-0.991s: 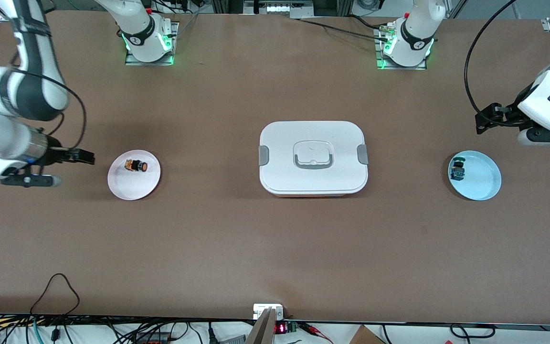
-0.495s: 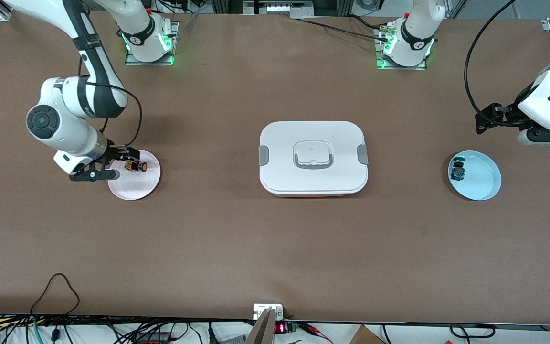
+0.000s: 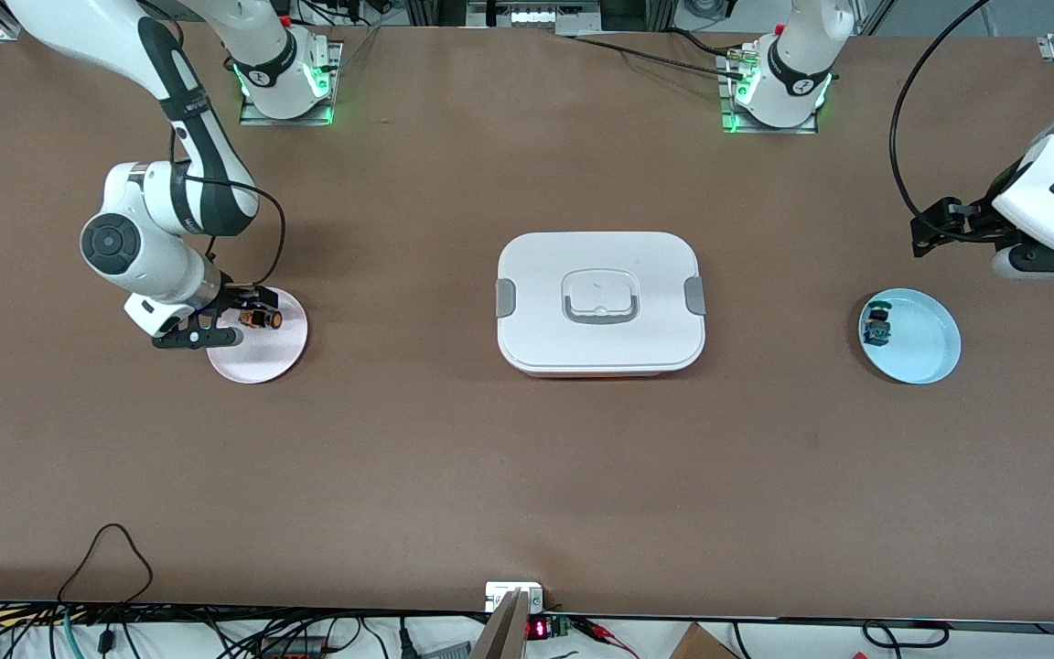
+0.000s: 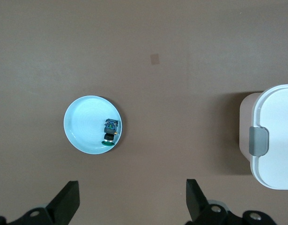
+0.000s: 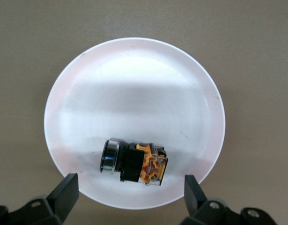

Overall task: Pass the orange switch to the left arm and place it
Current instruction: 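Lower the right gripper and close it on the orange switch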

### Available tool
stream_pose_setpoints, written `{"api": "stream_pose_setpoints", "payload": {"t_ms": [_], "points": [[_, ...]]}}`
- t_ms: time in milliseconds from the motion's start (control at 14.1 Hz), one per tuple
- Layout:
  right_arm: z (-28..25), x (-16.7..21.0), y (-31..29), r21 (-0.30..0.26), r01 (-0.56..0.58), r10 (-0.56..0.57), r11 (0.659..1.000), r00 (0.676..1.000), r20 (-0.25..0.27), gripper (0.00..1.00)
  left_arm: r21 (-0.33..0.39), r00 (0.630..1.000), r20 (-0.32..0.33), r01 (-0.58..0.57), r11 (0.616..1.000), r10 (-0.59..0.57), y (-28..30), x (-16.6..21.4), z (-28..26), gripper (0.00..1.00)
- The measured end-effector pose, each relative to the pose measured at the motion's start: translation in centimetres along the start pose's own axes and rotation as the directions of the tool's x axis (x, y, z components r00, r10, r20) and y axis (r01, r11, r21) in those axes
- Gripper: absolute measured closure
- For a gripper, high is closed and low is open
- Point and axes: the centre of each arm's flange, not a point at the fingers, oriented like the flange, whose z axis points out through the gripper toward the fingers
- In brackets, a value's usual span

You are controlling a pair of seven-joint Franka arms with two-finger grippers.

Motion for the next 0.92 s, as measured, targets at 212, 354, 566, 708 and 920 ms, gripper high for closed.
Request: {"api": "stream_pose_setpoints", "payload": {"t_ms": [212, 354, 566, 708, 920], "points": [[1.1, 0.0, 0.1, -0.002, -0.002, 0.002, 1.0, 1.0, -0.012, 0.0, 0.0, 1.0, 0.0, 0.0, 1.0, 0.0, 0.0, 0.0, 0.0, 0.0], [1.7, 0.1, 0.2, -0.001, -0.008, 0.008, 1.0, 1.0, -0.019, 0.0, 0.0, 1.0, 0.0, 0.0, 1.0, 0.0, 0.0, 0.0, 0.0, 0.0], [2.5, 0.0, 0.3, 0.016, -0.035, 0.036, 0.999, 0.999, -0.021, 0.0, 0.0, 1.0, 0.0, 0.0, 1.0, 0.0, 0.0, 0.0, 0.0, 0.0], [3.3, -0.3, 0.3, 0.016, -0.039, 0.04, 0.999, 0.999, -0.03, 0.0, 0.0, 1.0, 0.0, 0.0, 1.0, 0.0, 0.0, 0.0, 0.0, 0.0], [4.5, -0.8, 0.3, 0.016, -0.045, 0.046, 0.999, 0.999, -0.022, 0.0, 0.0, 1.0, 0.0, 0.0, 1.0, 0.0, 0.0, 0.0, 0.0, 0.0]]}}
